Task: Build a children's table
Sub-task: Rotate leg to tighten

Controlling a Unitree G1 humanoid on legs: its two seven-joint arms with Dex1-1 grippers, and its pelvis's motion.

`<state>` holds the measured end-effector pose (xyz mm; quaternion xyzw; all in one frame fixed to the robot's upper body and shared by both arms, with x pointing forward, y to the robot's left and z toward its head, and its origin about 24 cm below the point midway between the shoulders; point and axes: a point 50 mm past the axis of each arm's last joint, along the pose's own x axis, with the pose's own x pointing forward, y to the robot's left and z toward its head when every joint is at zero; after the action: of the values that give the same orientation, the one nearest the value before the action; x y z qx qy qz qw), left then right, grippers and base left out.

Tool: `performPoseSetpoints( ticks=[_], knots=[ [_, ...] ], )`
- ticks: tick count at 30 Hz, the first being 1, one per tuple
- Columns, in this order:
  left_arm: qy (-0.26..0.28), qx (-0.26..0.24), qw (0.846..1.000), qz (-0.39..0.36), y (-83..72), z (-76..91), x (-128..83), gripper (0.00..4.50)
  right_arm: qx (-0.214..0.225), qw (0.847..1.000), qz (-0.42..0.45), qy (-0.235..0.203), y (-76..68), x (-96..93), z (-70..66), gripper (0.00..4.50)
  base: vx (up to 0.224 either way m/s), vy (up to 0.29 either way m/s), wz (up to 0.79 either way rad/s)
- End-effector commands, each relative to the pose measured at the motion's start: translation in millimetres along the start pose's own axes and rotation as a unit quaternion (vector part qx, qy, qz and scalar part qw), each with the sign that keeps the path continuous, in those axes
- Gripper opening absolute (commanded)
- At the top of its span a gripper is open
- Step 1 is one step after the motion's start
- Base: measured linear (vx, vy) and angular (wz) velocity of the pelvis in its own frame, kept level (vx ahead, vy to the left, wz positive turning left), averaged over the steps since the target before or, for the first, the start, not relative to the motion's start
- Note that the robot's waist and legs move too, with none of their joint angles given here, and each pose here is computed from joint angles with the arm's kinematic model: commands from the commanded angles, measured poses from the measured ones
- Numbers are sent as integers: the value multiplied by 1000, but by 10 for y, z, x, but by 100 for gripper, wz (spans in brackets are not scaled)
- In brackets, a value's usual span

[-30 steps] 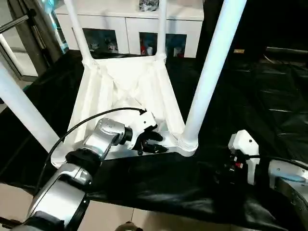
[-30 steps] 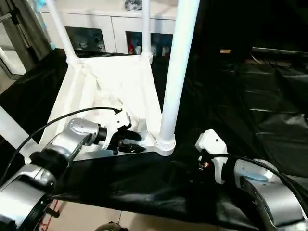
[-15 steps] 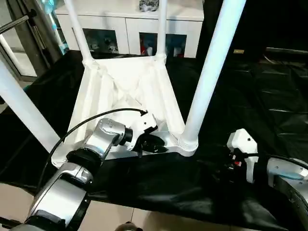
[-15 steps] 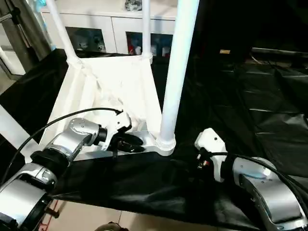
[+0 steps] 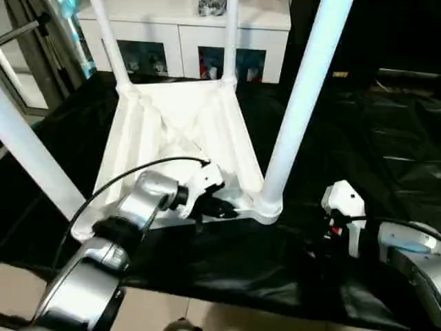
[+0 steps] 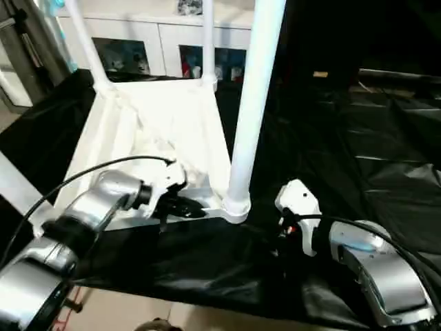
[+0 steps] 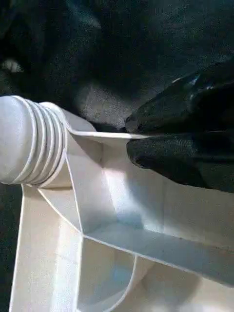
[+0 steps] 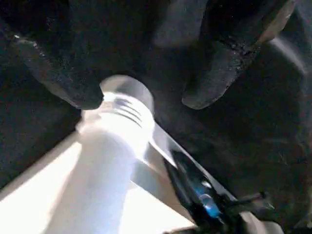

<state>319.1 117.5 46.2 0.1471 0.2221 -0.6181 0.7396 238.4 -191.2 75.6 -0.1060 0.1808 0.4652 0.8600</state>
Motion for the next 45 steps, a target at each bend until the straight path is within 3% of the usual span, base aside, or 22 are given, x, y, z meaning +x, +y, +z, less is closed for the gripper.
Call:
performPoseSetpoints(
  ticks=[1, 8, 14, 23, 33, 45],
  knots=[
    [18, -40, 999, 20, -59, -231, -118, 5, -4, 1000, 0, -5, 3, 19, 9, 314, 0, 0, 0],
    [14, -9, 998, 62, -245, -217, -375, 0, 6, 1000, -4, -25, -19, 136, 11, 379, 0, 0, 0],
    [4, -14, 999, 46, -434, -154, -352, 0, 3, 999, 27, -30, 32, 288, 6, 433, 0, 0, 0],
    [-18, -12, 999, 46, -415, -61, -221, 0, -16, 999, 38, -29, 17, 500, 6, 433, 0, 0, 0],
    [-8, -9, 999, 52, -378, -53, -215, 0, -11, 999, 30, -43, -51, 646, 16, 433, 0, 0, 0],
    [-5, -9, 998, 60, -353, -75, -214, 0, -22, 998, 40, -49, -62, 800, 16, 314, 0, 0, 0]
  ],
)
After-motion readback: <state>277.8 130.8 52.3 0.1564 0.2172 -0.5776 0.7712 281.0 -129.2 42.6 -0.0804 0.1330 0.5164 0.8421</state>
